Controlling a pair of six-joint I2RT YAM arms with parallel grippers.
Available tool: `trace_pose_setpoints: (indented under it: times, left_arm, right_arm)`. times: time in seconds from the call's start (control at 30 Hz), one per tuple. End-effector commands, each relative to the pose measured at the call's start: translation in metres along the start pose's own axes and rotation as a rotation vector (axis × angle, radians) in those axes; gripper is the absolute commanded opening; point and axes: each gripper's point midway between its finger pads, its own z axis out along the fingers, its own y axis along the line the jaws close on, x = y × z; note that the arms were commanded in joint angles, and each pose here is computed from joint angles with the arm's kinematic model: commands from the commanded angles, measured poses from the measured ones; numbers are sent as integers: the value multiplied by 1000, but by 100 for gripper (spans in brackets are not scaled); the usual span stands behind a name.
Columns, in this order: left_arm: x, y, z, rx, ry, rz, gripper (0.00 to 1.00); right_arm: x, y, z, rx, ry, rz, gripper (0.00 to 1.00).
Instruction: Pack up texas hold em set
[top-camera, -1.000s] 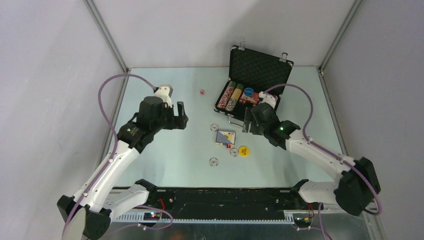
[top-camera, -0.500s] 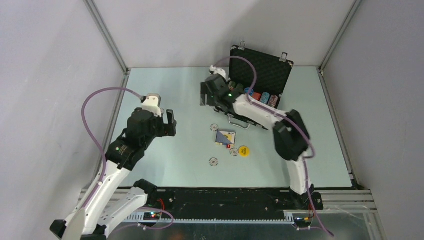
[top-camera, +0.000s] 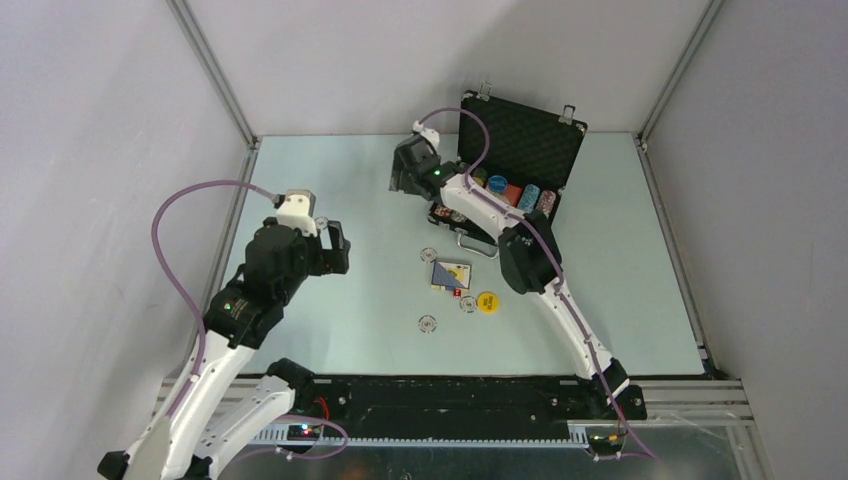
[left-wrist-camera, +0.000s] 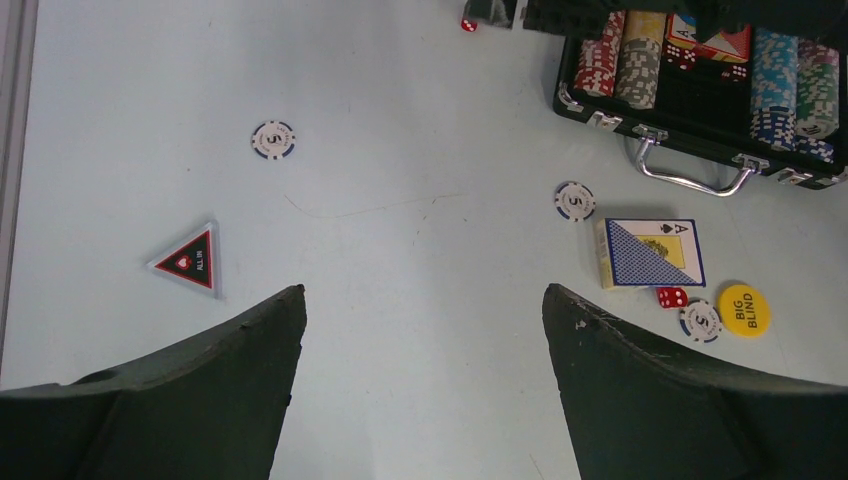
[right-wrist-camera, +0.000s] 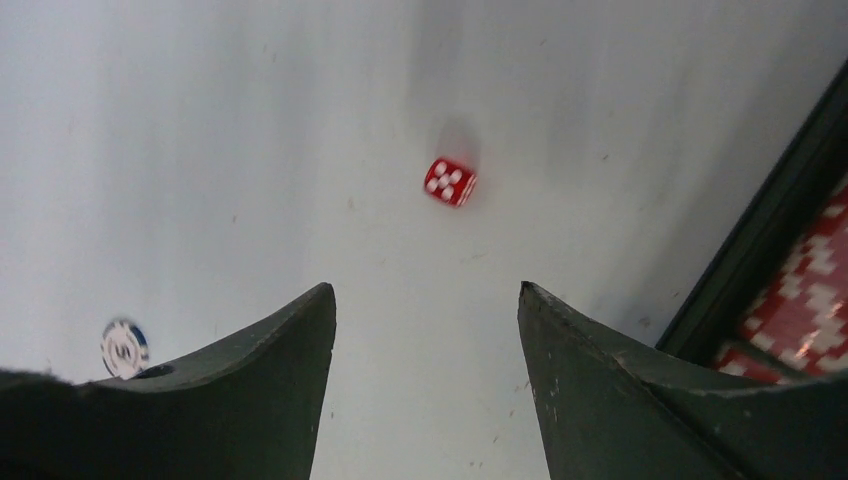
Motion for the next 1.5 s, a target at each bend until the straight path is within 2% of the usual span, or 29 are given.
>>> trace_pose_setpoints:
  times: [0.0, 0.73, 1.07, 1.47]
  left_arm:
    - [-6, -1, 2, 16, -27, 5, 93]
    - [-4, -3, 3, 32, -19, 1, 93]
    - [-4, -5, 3, 47, -16, 0, 93]
    - [-3, -6, 3, 56, -14, 1, 94]
  right_arm:
    - [-35, 1, 9, -56, -83, 153, 71]
    - [-26, -4, 68, -153, -84, 534, 70]
    - [-37, -13, 74, -145, -129, 585, 68]
    - [-35, -12, 84, -231, -85, 609, 59]
